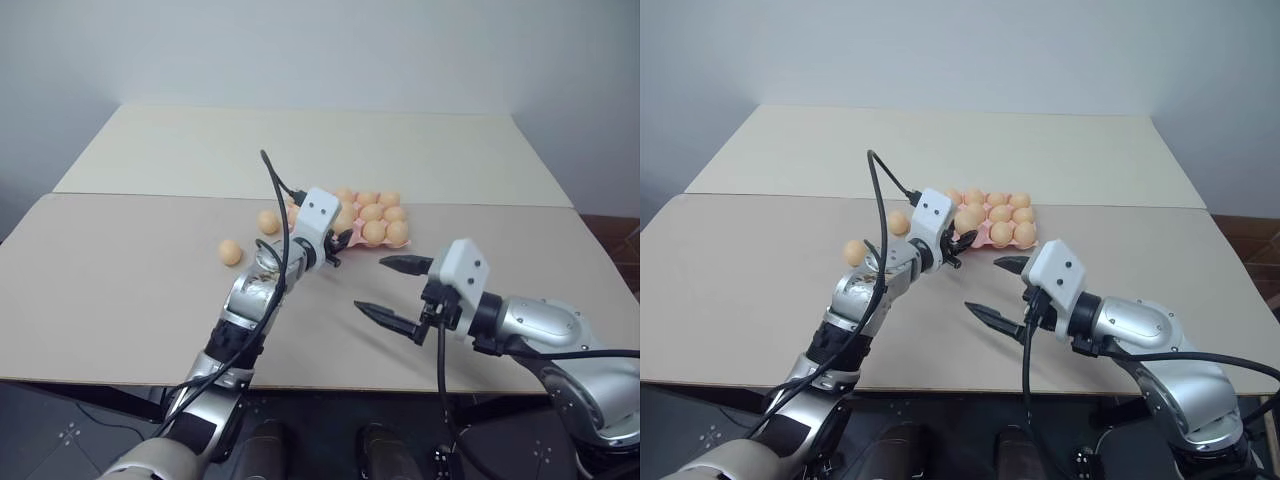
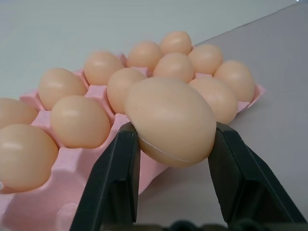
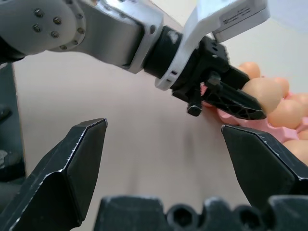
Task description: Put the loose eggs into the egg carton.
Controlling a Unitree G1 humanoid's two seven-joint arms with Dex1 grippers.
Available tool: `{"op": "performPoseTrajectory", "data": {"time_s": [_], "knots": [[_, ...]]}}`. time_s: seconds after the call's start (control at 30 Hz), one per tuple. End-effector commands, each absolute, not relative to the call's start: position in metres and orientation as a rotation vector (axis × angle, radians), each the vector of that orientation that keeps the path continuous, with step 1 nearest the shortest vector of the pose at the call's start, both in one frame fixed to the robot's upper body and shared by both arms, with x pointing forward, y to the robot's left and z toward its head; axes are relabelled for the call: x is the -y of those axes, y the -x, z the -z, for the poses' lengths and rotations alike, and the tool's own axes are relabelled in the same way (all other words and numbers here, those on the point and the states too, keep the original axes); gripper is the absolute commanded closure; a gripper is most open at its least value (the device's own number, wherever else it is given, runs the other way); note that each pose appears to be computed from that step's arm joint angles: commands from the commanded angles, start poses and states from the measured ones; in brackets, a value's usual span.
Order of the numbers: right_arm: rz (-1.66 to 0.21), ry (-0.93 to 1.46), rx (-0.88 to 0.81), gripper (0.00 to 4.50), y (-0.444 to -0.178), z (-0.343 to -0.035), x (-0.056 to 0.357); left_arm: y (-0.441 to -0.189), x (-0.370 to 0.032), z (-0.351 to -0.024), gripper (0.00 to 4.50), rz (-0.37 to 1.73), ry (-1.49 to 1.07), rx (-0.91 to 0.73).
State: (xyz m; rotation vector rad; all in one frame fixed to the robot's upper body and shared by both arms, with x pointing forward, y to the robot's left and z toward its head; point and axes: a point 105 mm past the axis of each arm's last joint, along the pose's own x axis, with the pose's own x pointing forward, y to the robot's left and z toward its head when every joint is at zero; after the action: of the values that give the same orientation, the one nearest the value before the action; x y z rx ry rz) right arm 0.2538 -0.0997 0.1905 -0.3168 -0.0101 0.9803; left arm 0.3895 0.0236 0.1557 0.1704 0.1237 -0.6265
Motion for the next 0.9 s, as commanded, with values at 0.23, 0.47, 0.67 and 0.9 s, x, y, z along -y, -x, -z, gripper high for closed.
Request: {"op": "performPoseTrajectory", "data": {"time_s": [0.23,0.47,0.67,0.9], "knots": [[-0.766,0.244,0.030,0.00,-0.277,-0.219,0.113,-0.389,-0.016,-0.160,2.75,0.673,-0.212,-0.085],[-0.775,0.215,0.024,0.00,-0.275,-0.225,0.109,-0.390,-0.016,-0.156,2.75,0.675,-0.214,-0.099],[-0.791,0.224,0.017,0.00,-0.271,-0.224,0.106,-0.393,-0.015,-0.150,2.75,0.675,-0.218,-0.115],[-0.800,0.230,0.014,0.00,-0.268,-0.222,0.104,-0.397,-0.013,-0.151,1.48,0.683,-0.218,-0.099]]}}
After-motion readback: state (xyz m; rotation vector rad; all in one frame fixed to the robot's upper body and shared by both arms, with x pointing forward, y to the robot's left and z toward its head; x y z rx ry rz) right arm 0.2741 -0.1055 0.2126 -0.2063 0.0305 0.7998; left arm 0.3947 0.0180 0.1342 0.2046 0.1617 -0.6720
